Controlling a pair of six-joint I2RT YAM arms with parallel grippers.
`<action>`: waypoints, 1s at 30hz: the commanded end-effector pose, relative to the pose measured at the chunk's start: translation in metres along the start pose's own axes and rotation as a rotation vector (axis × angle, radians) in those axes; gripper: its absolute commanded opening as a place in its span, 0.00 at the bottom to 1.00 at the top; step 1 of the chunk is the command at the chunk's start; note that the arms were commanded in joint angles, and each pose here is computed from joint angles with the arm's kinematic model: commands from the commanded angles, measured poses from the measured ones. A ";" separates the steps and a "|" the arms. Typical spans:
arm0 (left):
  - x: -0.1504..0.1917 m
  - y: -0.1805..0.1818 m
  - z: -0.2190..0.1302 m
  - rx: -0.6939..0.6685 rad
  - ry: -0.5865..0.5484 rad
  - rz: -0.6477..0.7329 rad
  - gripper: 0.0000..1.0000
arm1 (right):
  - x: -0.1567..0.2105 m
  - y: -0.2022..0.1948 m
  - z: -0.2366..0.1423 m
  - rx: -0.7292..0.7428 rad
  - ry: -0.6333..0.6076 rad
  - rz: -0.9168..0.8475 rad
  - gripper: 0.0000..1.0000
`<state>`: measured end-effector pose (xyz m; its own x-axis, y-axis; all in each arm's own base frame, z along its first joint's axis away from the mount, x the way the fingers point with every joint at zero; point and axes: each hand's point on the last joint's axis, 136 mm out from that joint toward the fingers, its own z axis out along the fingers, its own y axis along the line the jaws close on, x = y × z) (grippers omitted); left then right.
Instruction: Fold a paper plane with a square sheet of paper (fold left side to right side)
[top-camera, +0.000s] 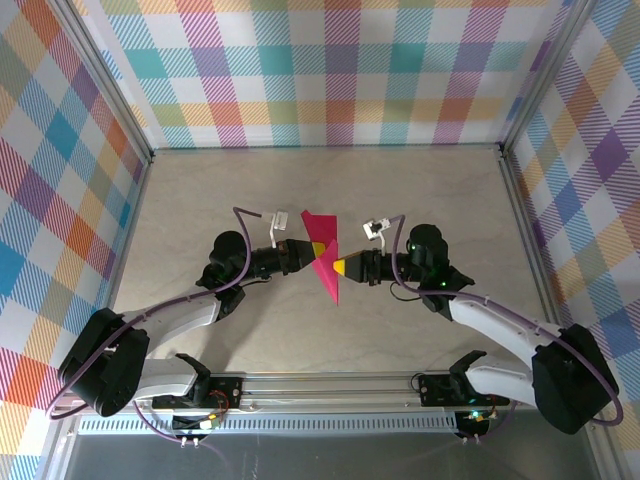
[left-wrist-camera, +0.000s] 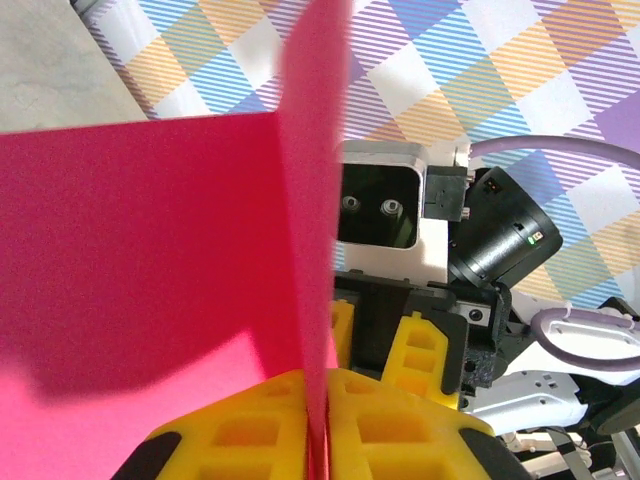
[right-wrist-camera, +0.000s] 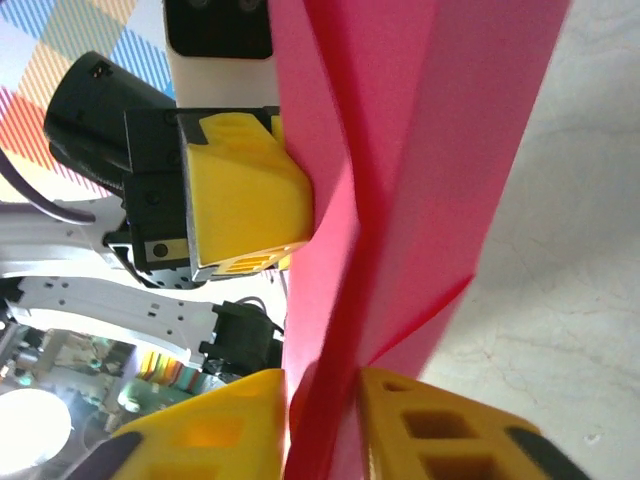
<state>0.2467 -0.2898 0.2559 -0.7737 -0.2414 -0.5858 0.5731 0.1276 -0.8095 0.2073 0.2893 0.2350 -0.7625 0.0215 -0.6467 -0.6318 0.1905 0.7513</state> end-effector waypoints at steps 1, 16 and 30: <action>-0.008 -0.015 0.003 0.038 -0.014 0.052 0.16 | -0.013 0.011 -0.005 0.005 -0.035 -0.061 0.13; -0.015 0.002 -0.041 -0.254 -0.099 0.186 0.41 | -0.003 -0.011 -0.028 0.262 0.007 -0.089 0.03; -0.028 0.033 -0.162 -0.847 -0.358 0.309 0.54 | 0.013 -0.081 -0.075 1.275 0.366 -0.320 0.02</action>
<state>0.2389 -0.1559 0.2667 -0.4196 -0.3739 -0.8271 0.4047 0.7385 -0.5392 0.2294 0.2509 0.1932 -0.7226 -0.2679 -0.6372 -0.4867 0.8518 0.1939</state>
